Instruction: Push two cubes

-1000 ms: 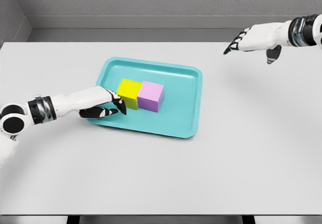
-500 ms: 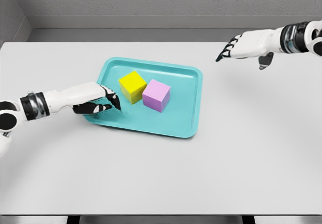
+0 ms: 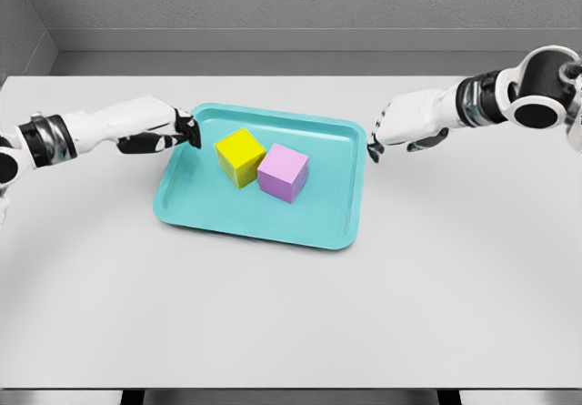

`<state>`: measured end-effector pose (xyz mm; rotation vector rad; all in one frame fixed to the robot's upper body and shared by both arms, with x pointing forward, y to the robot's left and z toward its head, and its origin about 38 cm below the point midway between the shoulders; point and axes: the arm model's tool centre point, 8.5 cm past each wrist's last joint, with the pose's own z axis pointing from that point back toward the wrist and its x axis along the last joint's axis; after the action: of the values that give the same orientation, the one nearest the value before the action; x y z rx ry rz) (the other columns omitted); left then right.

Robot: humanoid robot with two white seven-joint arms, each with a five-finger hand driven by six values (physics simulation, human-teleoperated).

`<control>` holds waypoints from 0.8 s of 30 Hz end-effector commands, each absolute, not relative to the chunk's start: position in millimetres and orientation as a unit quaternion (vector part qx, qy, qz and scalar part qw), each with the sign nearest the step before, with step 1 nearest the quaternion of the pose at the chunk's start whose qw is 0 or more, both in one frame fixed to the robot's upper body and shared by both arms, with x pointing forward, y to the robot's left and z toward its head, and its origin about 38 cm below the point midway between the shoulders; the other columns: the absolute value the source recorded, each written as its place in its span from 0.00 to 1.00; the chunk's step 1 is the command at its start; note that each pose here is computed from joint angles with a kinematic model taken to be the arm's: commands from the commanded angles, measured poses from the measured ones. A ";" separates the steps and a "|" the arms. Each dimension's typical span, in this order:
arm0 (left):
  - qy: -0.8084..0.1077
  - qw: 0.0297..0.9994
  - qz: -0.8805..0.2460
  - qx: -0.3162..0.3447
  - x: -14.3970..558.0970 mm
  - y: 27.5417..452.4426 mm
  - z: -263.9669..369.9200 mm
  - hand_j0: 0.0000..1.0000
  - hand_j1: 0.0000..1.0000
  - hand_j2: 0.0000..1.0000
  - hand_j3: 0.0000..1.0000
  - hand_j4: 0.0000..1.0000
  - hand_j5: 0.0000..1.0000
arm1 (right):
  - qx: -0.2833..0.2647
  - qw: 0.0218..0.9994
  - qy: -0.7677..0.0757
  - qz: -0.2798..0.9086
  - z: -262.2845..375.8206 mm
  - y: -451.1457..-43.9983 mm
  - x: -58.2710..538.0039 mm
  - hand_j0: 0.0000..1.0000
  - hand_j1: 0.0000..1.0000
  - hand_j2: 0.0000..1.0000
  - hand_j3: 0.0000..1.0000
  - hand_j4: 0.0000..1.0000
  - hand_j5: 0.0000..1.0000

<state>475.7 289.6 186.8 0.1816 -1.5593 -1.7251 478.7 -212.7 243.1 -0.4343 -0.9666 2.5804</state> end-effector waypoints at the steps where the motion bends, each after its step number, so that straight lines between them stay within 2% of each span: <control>1: -0.613 0.405 -0.676 0.062 479.4 281.8 174.9 0.43 0.43 0.43 0.43 0.43 0.43 | -0.124 0.170 -0.357 0.910 240.4 -200.7 473.8 0.17 0.17 0.17 0.17 0.17 0.17; 10: -0.608 0.416 -0.673 0.065 494.6 273.3 171.0 0.43 0.43 0.43 0.43 0.43 0.43 | -0.102 0.150 -0.349 0.920 227.5 -181.4 466.1 0.17 0.17 0.17 0.17 0.17 0.17; 16: -0.604 0.411 -0.680 0.059 491.9 267.7 167.4 0.45 0.45 0.45 0.45 0.45 0.45 | -0.108 0.155 -0.348 0.918 230.6 -184.1 470.0 0.18 0.18 0.18 0.18 0.18 0.18; 24: -0.603 0.411 -0.681 0.054 489.9 264.6 163.3 0.46 0.46 0.46 0.46 0.46 0.46 | -0.090 0.144 -0.338 0.926 215.6 -160.9 469.8 0.18 0.18 0.18 0.18 0.18 0.18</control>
<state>489.8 265.7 162.7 0.1422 -1.5128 -1.7224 471.2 -165.0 220.6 -0.2758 -0.9795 2.6619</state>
